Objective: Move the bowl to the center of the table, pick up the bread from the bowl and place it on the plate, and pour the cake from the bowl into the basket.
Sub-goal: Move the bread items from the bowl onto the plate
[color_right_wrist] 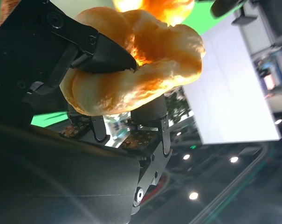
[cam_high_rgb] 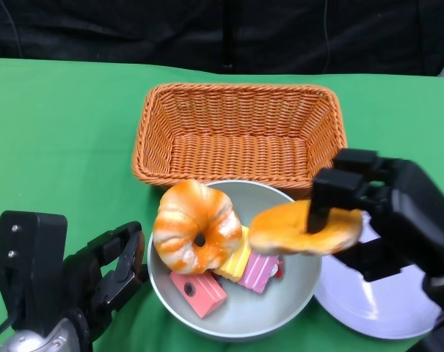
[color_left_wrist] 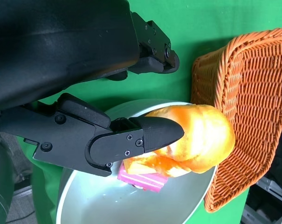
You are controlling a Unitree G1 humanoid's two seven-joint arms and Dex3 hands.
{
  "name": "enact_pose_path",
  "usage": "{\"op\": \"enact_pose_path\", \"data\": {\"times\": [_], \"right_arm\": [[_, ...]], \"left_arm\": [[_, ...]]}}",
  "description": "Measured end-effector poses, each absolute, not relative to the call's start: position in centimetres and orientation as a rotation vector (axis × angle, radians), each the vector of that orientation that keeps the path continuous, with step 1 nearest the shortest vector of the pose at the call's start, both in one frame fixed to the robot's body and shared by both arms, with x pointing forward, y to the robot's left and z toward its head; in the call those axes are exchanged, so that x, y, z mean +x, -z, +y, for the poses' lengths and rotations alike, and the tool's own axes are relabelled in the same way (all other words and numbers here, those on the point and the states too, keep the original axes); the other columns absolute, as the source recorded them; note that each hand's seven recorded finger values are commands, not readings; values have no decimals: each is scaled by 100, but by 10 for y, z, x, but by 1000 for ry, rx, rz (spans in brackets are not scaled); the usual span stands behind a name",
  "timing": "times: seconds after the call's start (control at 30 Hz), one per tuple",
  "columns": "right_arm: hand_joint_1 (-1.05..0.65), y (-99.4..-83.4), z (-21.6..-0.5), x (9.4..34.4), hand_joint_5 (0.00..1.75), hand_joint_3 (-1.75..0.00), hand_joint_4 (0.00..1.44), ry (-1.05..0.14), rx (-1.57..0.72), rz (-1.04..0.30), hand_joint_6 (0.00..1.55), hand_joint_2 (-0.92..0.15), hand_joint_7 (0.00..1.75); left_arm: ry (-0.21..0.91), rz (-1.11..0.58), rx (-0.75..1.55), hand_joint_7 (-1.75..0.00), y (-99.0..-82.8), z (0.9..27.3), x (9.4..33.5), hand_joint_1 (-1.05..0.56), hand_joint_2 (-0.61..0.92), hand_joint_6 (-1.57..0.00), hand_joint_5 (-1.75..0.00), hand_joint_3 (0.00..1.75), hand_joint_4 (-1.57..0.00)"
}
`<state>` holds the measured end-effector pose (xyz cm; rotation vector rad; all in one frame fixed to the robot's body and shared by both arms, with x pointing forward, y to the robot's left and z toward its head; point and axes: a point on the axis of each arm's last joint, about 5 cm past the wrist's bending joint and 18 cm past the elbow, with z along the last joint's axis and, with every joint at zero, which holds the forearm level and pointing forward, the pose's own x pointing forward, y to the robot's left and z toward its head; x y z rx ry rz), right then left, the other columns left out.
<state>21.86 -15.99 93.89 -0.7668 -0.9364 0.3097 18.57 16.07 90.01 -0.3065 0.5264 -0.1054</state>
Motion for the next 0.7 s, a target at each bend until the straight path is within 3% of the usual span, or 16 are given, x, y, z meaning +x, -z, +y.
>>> {"op": "enact_pose_path", "data": {"times": [0.33,0.7], "right_arm": [[-16,-939,-195,215,175,-167,99,-167,-820,-840,75,-21,174],[-18,-916,-220,215,175,-163,98,-73,-918,-666,75,-19,171]], "left_arm": [[107,525,-304,-1,-900,161,186,-68,92,-31,-69,68,0],[111,524,-301,-1,-900,161,186,-68,92,-31,-73,67,0]]}}
